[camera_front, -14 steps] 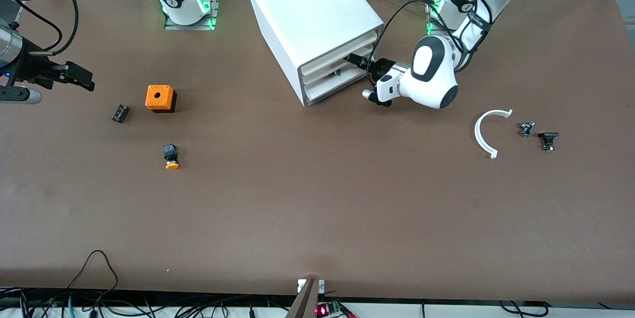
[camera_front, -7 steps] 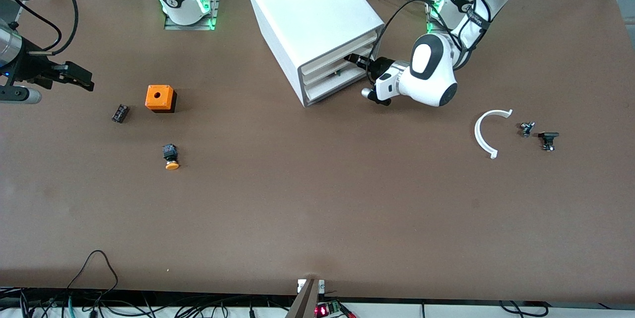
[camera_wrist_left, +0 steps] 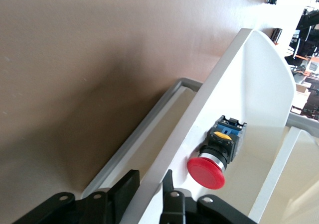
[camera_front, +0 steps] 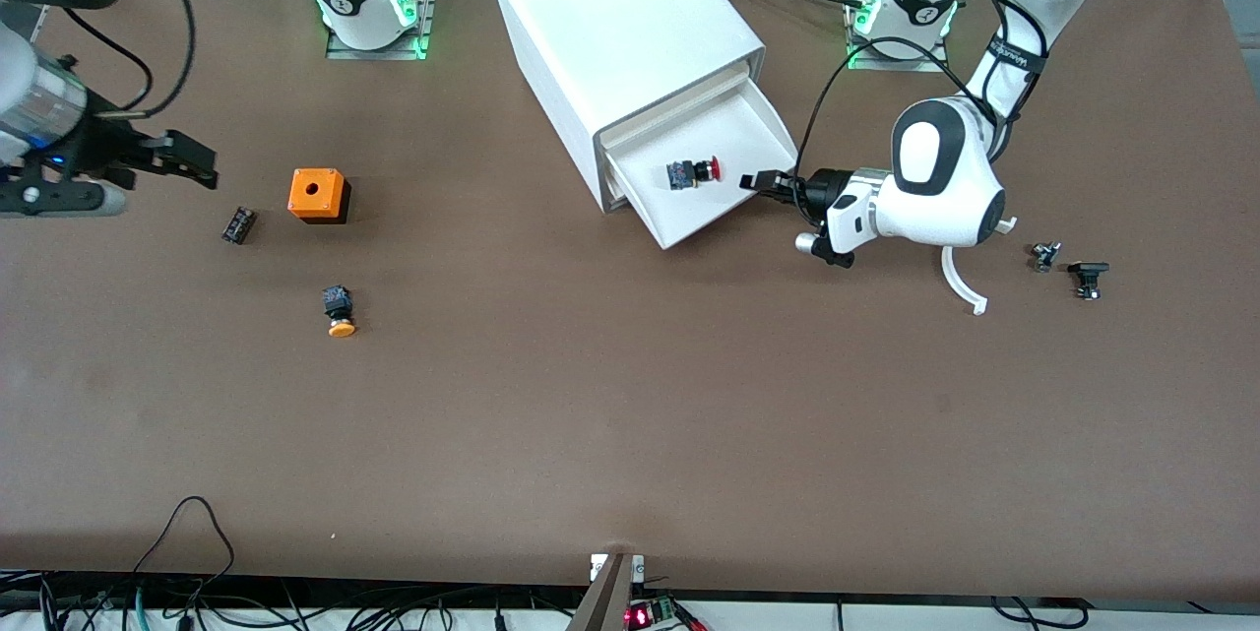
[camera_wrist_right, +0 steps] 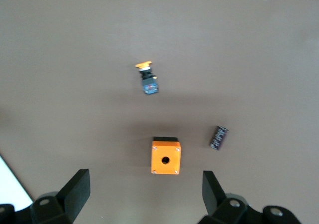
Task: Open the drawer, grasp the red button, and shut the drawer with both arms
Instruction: 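Pull the drawer open with the left gripper, then reach the right gripper into the drawer while the left gripper withdraws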
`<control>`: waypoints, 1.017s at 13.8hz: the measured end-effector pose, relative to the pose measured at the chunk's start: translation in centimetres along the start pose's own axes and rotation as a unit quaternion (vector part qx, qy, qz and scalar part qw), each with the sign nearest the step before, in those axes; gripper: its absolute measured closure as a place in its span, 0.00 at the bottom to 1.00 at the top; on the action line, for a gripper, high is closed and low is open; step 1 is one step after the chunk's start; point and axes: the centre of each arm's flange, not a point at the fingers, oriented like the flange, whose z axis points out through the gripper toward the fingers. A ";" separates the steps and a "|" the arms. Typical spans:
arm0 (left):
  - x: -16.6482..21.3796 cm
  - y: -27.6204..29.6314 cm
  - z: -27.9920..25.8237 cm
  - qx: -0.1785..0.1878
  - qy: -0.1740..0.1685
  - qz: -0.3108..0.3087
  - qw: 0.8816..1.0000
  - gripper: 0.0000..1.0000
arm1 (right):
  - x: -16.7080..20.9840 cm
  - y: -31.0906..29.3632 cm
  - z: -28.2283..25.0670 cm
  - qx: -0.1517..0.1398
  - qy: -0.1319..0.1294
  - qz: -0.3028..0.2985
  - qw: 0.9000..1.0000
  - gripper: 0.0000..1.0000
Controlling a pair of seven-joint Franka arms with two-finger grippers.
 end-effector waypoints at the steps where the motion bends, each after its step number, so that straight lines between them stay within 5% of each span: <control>1: 0.3 -0.3 -0.3 0.011 0.013 -0.002 1.000 0.58 | 0.6 -1.1 0.7 0.007 0.000 -0.007 1.000 0.00; 4: 1.1 -0.9 -1.8 0.028 0.052 -0.006 0.998 0.27 | 2.9 -5.9 3.1 0.012 -0.002 -0.049 0.999 0.00; 7: 2.4 -1.6 -11.1 0.051 0.149 -0.003 0.987 0.00 | 5.6 -14.2 4.5 0.010 0.008 -0.113 0.994 0.00; 10: 0.3 -0.5 -20.9 0.074 0.221 0.010 0.972 0.00 | 7.8 -21.5 5.3 0.011 0.023 -0.163 0.986 0.00; 12: -2.6 0.7 -25.6 0.130 0.218 0.036 0.967 0.00 | 7.8 -25.9 5.9 0.018 0.026 -0.211 0.977 0.00; 14: -6.0 3.4 -30.5 0.199 0.186 0.056 0.960 0.00 | 6.7 -30.9 6.4 0.035 0.038 -0.308 0.950 0.00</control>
